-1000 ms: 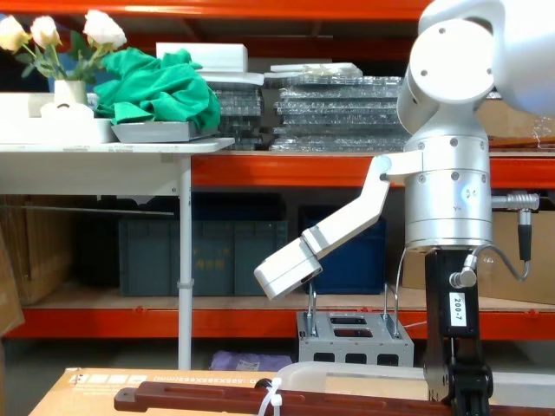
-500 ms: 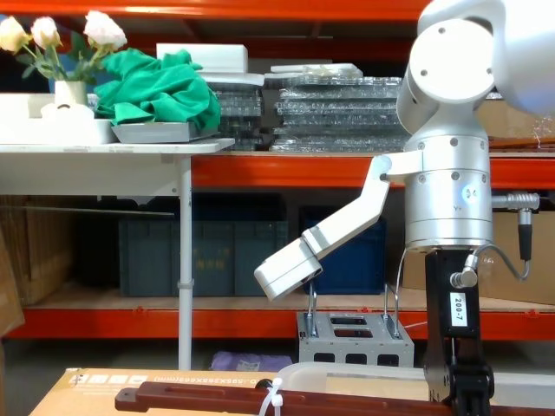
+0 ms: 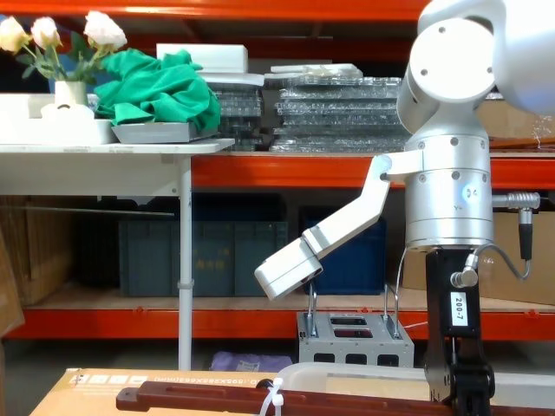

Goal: Use one hand to grasp the basket and place it at the designated location.

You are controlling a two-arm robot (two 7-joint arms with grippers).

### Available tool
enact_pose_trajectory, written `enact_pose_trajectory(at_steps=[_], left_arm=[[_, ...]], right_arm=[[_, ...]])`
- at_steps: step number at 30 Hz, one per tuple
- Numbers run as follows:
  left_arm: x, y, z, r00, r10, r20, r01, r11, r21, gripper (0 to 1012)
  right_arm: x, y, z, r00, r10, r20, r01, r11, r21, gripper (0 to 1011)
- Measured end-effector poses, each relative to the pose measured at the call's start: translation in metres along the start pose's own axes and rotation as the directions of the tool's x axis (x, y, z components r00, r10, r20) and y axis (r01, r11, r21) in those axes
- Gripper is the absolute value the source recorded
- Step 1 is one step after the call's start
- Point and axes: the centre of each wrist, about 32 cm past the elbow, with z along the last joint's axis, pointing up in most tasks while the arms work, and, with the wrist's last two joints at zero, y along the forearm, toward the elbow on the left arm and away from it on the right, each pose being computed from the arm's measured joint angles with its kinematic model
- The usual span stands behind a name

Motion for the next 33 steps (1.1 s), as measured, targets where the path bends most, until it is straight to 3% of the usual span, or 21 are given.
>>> enact_pose_trajectory(at_steps=[9,17,33], left_arm=[[0.0,0.0,0.0,1.0,0.0,0.0,0.0,1.0,0.0,0],[0.0,0.0,0.0,1.0,0.0,0.0,0.0,1.0,0.0,0],[0.0,0.0,0.0,1.0,0.0,0.0,0.0,1.0,0.0,0]], right_arm=[[-0.0002,0.0,0.0,1.0,0.0,-0.001,0.0,1.0,0.0,816],[-0.0004,0.0001,0.0,1.0,0.001,-0.001,-0.001,1.0,-0.001,1001],[-0.0003,0.0001,0.0,1.0,0.001,-0.001,-0.001,1.0,-0.001,1003]])
